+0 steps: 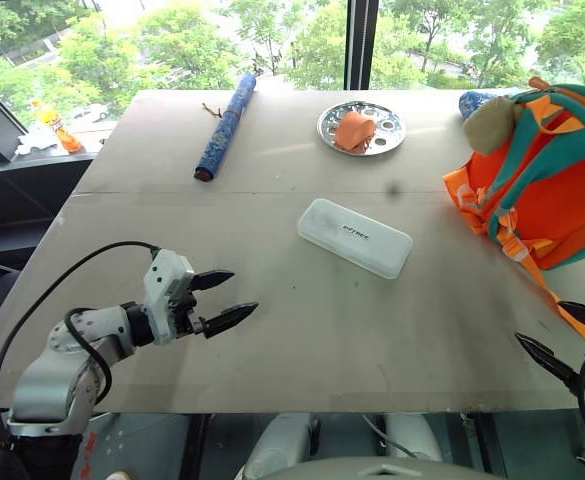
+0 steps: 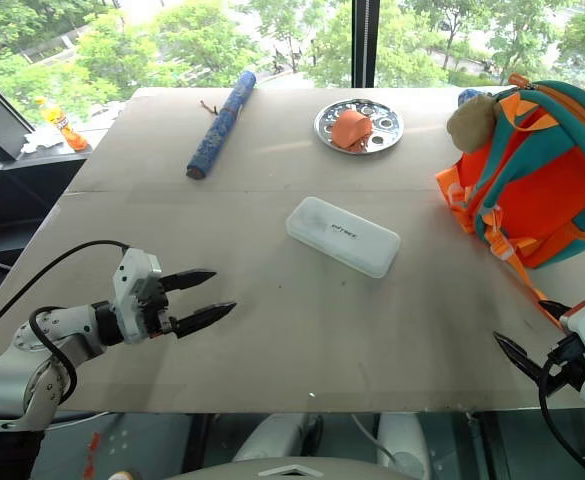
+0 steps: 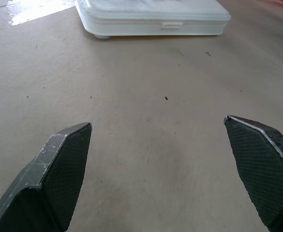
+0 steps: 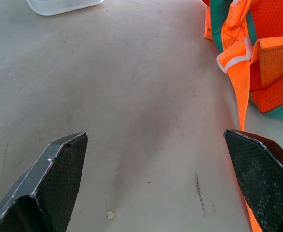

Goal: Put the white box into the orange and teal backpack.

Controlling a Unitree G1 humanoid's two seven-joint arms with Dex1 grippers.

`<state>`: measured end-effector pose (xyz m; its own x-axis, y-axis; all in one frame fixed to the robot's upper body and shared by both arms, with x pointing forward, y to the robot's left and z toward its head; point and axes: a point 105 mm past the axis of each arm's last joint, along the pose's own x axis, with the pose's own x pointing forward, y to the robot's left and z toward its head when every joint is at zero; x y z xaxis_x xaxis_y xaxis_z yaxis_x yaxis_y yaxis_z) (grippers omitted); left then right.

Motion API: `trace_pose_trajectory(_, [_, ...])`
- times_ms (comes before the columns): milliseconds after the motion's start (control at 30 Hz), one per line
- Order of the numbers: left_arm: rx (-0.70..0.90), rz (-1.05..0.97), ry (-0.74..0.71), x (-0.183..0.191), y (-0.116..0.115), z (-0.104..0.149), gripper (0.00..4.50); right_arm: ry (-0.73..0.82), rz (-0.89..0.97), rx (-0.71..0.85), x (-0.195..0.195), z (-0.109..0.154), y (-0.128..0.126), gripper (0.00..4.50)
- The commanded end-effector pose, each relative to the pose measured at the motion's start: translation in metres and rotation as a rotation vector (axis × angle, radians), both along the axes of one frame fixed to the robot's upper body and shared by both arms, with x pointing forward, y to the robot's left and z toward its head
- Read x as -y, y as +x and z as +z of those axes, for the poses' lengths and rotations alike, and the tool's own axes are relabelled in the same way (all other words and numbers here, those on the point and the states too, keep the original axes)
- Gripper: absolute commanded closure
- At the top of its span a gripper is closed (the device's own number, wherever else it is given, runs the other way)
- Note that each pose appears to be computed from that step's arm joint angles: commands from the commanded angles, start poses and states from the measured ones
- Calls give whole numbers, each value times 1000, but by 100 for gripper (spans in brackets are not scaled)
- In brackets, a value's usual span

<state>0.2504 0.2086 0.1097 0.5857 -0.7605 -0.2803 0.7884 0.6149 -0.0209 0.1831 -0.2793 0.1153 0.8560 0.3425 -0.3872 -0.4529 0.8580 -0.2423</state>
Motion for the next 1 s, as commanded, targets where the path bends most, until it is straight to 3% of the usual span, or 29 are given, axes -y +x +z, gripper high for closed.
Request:
trace_pose_trajectory(33, [55, -4, 8, 0, 1, 14, 0, -7, 24, 63, -12, 15, 8, 4])
trace_pose_trajectory(133, [78, 10, -7, 1, 7, 17, 0, 19, 52, 107, -38, 26, 18, 4])
trace_pose_trajectory(333, [107, 37, -21, 0, 17, 23, 0, 13, 27, 101, -48, 28, 26, 4])
trace_pose_trajectory(400, [120, 51, -33, 1, 22, 26, 0, 83, 50, 85, -57, 27, 29, 4])
trace_pose_trajectory(700, [144, 85, -44, 5, 35, 30, 0, 142, 84, 78, -84, 16, 46, 420])
trace_pose_trajectory(733, [146, 91, -44, 5, 39, 30, 0, 143, 87, 78, -87, 15, 50, 447])
trace_pose_trajectory(867, [166, 111, -55, 10, 51, 35, 0, 130, 82, 66, -97, 9, 64, 447])
trace_pose_trajectory(1000, [151, 134, -34, 19, 66, 33, 157, 92, 65, 59, -110, 1, 83, 450])
